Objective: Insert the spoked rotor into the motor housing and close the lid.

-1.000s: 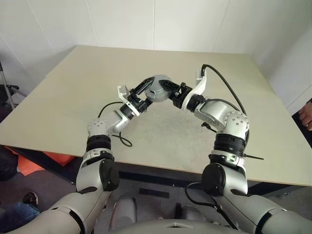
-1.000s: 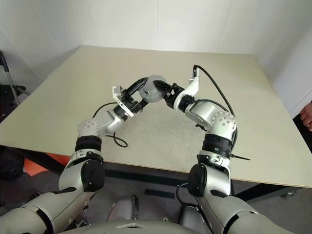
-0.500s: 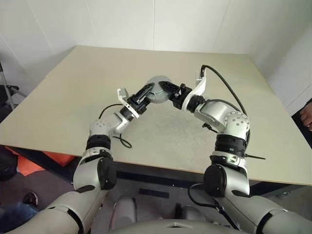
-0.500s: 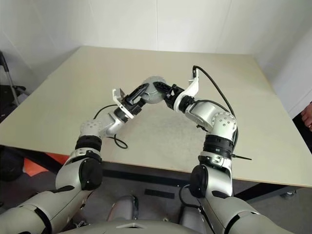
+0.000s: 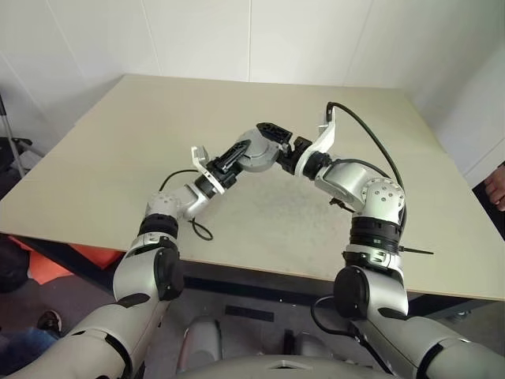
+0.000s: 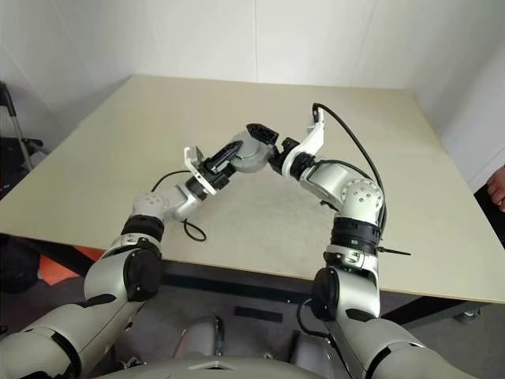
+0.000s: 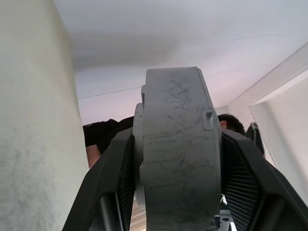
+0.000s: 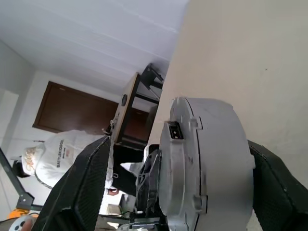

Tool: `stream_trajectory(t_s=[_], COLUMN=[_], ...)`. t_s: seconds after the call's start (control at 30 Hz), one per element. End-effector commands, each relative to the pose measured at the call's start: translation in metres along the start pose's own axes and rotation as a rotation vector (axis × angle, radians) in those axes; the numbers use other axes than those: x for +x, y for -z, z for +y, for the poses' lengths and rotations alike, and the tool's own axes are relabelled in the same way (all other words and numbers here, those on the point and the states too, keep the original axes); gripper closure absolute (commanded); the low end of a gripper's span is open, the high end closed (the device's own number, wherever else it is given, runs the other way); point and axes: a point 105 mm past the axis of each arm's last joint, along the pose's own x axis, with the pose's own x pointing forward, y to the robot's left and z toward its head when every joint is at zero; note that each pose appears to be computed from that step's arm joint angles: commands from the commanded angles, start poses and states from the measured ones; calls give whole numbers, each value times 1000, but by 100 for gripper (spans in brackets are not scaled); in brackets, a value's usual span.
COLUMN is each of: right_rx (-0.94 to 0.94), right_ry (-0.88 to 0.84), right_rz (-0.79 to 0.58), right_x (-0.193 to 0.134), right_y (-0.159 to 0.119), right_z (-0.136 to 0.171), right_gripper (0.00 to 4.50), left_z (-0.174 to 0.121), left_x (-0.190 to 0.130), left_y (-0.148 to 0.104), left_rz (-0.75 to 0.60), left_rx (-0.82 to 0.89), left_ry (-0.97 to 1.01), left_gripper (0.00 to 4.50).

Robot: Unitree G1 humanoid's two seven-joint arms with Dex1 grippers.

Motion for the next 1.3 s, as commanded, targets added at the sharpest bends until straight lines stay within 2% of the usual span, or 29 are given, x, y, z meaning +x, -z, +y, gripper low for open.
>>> stream_trajectory(t_s=[0.03,0.17,0.43,0.67,0.9,1.03,1.27,1.3], right_rx=[-77,-127,-145,-148,-149,-152,-158,-158], right_ry=[-54,49,101,114,121,122,120,120], right_rz=[-90,-133,-161,-164,-163,-160,-159,-159], right_x=[-5,-5,-6,-6,-6,-5,-5,-5], right_y=[-18,-24,-27,-28,-28,-27,-27,-27], right_z=[17,-3,-16,-21,-23,-22,-21,-21], right_gripper=[3,3,3,3,3,3,3,1], left_z=[-7,-6,-15,-12,-4,1,8,9], left_x=[0,-3,-15,-45,-82,-94,-104,-105], left_y=[-12,-27,-65,-111,-146,-154,-157,-157], left_rz=[-29,-108,-306,-565,-770,-839,-875,-875], left_rx=[54,119,196,253,283,288,292,301], left_ry=[6,-25,-81,-226,-405,-487,-563,-576], left_gripper=[242,242,242,242,242,242,242,207])
